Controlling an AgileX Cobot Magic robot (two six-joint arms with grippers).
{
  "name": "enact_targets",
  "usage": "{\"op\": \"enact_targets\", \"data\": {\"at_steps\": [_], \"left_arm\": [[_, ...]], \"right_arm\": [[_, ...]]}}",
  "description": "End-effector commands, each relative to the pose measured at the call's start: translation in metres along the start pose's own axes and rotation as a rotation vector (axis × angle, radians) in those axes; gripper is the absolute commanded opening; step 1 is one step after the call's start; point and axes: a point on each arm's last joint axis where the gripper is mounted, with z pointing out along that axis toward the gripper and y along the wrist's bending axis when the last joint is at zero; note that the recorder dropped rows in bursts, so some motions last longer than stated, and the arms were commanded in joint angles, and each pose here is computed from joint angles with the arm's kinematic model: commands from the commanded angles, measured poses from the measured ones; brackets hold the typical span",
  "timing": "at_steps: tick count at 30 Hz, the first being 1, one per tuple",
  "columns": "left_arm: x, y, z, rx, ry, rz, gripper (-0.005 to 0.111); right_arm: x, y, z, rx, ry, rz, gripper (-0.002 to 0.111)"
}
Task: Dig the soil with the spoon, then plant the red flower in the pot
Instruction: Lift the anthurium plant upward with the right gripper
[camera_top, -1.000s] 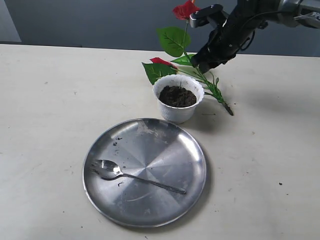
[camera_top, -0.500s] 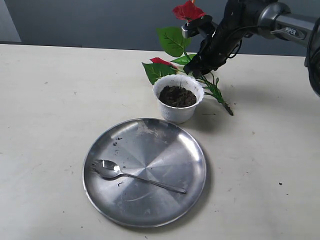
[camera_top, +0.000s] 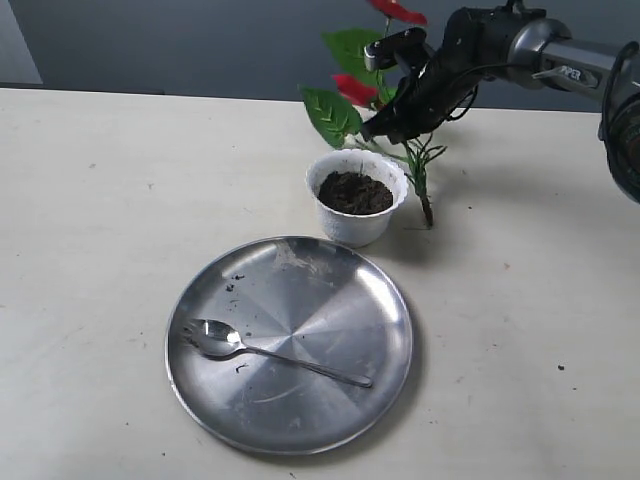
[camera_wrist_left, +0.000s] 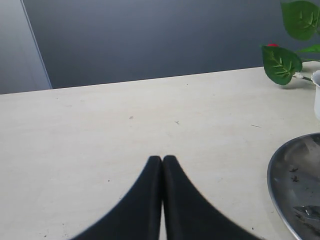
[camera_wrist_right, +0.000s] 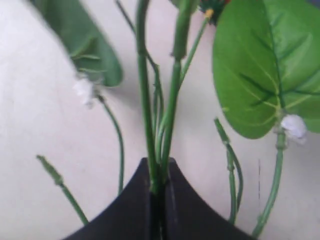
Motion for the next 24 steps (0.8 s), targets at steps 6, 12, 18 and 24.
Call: {"op": "enact_targets", "data": {"at_steps": [6, 12, 18, 24], "left_arm": [[-0.002, 0.000, 0.000, 0.006, -0.017, -0.005, 0.001], [-0.002, 0.000, 0.000, 0.006, -0.017, -0.005, 0.001], [-0.002, 0.000, 0.000, 0.006, -0.017, -0.005, 0.001], [-0.002, 0.000, 0.000, 0.006, -0.017, -0.005, 0.001]], "right_arm": [[-0.049, -0.010, -0.081, 0.098, -0.320, 0.073, 0.000], [-0.069, -0.011, -0.135, 0.136, -0.478, 0.068, 0.000], [-0.070, -0.003, -0.167, 0.063, -0.644, 0.203, 0.000], [-0.029, 0.006, -0.172, 0.103, -0.641, 0.211, 0.000]]}}
